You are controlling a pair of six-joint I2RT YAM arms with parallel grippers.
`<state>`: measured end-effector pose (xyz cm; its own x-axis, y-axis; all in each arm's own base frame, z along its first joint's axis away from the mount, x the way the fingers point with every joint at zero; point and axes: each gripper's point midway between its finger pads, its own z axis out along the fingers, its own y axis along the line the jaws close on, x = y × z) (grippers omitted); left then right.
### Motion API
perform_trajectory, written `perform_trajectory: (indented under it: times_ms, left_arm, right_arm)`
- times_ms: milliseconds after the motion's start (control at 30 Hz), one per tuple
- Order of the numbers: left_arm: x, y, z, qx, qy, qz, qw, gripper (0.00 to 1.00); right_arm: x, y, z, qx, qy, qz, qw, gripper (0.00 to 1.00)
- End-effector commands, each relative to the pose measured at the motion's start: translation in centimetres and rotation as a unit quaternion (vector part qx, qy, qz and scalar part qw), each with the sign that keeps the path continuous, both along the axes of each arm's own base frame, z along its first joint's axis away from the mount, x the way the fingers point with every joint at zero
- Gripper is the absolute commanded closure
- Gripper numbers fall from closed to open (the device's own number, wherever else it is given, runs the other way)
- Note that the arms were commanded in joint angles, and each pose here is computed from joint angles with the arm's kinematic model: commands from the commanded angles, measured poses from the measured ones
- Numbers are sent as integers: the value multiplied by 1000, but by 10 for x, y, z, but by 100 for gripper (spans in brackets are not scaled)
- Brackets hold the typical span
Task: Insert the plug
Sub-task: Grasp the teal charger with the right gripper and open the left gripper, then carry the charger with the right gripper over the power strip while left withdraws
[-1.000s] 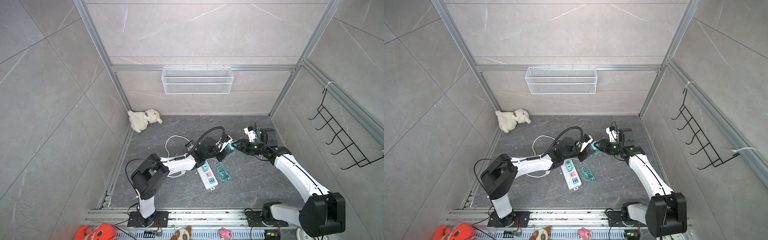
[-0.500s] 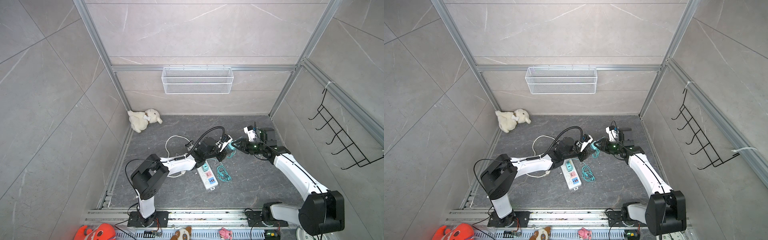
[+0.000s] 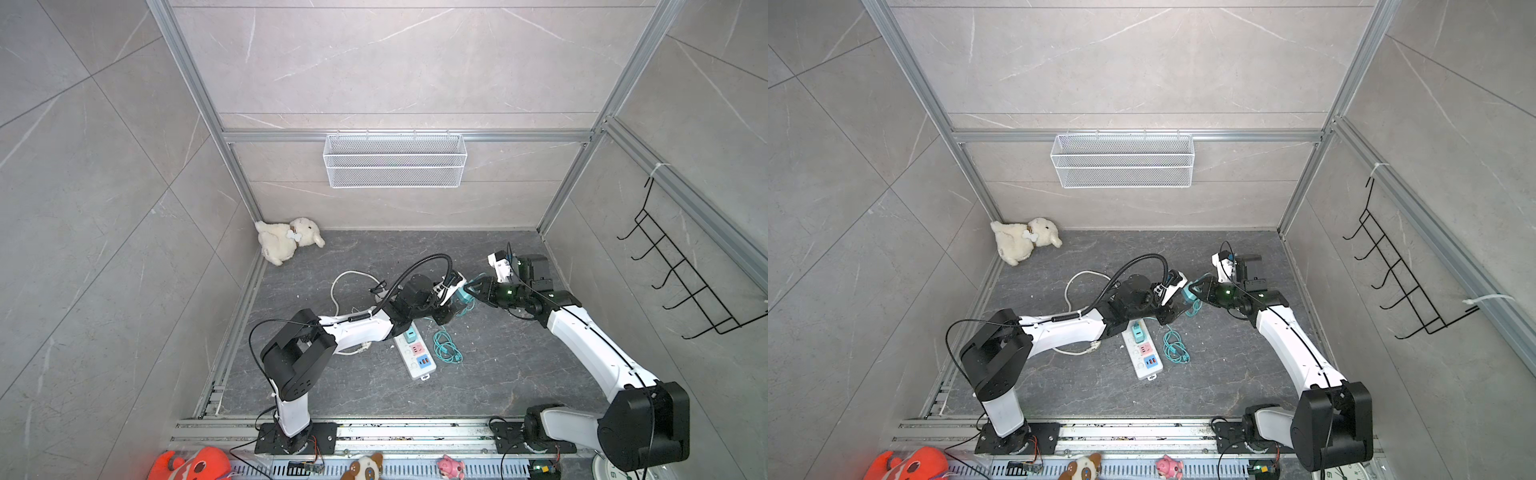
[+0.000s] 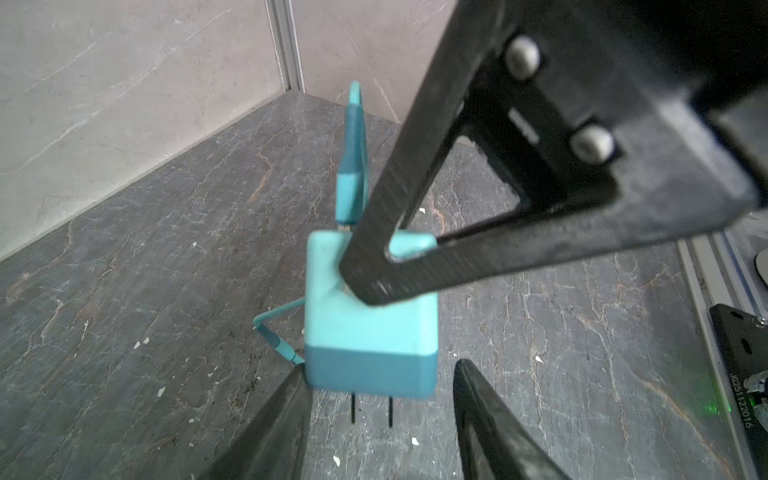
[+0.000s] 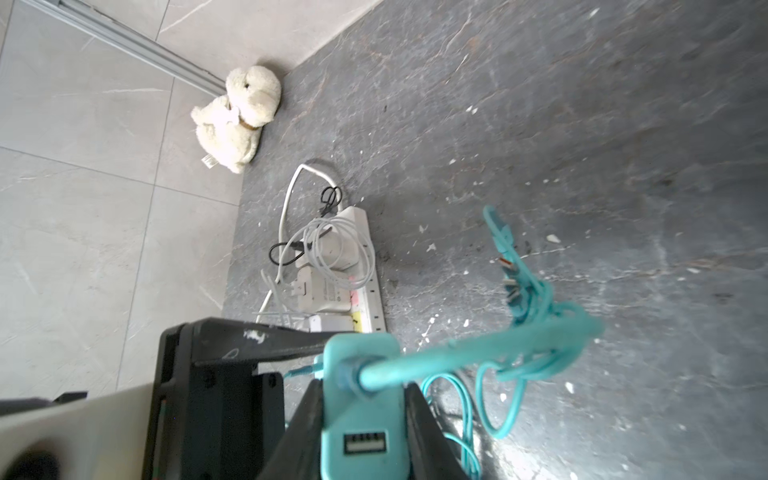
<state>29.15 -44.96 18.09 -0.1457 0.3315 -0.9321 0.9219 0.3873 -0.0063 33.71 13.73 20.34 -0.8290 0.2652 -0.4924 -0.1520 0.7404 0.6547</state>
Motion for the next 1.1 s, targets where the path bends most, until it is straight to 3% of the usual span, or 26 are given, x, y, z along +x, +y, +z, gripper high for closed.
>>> perform_trajectory:
  times_ms: [0, 267, 567, 1067]
  left_arm:
    - [1, 5, 45, -10, -57, 4, 998, 42]
    - [-3, 20, 63, -10, -79, 16, 997, 39]
    - [13, 60, 65, 33, -101, 109, 988, 38]
    - [6, 120, 77, 48, -75, 209, 974, 36]
  right_arm:
    - [1, -14, 22, -46, -37, -20, 998, 92]
    - [-2, -38, 27, -113, -47, -61, 991, 94]
    - [-17, -56, 36, -169, -50, -70, 982, 94]
    - [-59, -50, 22, -174, -50, -42, 983, 94]
